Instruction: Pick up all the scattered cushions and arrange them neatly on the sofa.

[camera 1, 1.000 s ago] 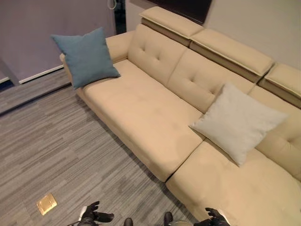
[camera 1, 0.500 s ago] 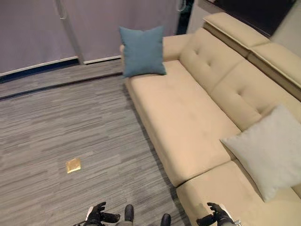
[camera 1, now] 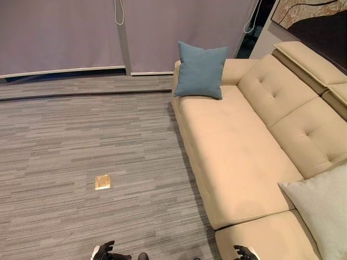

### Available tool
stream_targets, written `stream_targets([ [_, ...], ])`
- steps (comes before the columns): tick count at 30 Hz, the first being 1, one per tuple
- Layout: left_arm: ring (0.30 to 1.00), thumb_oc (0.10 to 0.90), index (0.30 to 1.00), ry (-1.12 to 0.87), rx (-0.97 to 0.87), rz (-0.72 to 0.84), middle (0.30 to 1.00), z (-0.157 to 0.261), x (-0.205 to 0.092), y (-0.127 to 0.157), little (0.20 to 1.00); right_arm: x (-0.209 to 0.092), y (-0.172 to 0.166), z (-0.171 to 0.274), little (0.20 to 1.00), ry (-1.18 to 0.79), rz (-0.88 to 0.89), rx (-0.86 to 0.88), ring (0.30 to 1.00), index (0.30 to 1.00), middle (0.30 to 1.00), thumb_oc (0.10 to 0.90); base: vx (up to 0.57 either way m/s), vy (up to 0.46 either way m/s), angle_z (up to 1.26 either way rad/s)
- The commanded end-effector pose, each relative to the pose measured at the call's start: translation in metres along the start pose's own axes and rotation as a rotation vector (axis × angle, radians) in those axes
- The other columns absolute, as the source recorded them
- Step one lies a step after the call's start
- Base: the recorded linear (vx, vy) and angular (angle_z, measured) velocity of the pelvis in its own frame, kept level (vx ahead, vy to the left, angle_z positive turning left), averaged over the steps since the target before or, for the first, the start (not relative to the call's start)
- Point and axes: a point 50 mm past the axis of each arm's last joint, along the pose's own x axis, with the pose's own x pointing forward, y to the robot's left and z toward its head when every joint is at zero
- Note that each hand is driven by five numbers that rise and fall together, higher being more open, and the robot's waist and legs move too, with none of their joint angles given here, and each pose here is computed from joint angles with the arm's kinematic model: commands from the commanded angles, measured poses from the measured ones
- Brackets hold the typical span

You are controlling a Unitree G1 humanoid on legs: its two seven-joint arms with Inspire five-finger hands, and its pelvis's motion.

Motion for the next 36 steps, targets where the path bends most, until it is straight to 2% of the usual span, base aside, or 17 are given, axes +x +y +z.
stream_targets([
  [1,0.900,0.800,0.900,-0.050,-0.015,0.101,0.900,0.015,0.005,0.030,0.900,0.003,-0.009,0.016,0.900,-0.064,-0.045,-0.026,0.900,0.900,0.900,0.800,0.02,0.074,0.33],
  [6,0.900,0.800,0.900,-0.086,-0.018,0.117,0.900,0.026,0.006,0.036,0.900,0.002,-0.007,0.013,0.900,-0.063,-0.042,0.003,0.900,0.900,0.900,0.800,0.16,0.083,0.54],
  [15,0.900,0.800,0.900,-0.017,0.048,0.072,0.900,0.007,0.004,0.026,0.900,0.000,-0.011,-0.006,0.900,-0.007,-0.045,-0.027,0.900,0.900,0.900,0.800,0.21,-0.034,0.66],
  [21,0.900,0.800,0.900,-0.033,0.042,0.054,0.900,0.010,0.004,0.019,0.900,0.000,-0.019,-0.011,0.900,0.007,-0.065,-0.016,0.900,0.900,0.900,0.800,0.13,-0.066,0.33],
  [30,0.900,0.800,0.900,0.026,0.022,0.042,0.900,-0.007,0.001,0.017,0.900,0.001,-0.021,-0.006,0.900,0.006,-0.084,-0.011,0.900,0.900,0.900,0.800,0.21,0.032,0.08],
  [36,0.900,0.800,0.900,0.059,0.034,0.049,0.900,-0.016,-0.001,0.019,0.900,0.001,-0.014,-0.003,0.900,-0.006,-0.068,-0.030,0.900,0.900,0.900,0.800,0.26,0.150,-0.45],
])
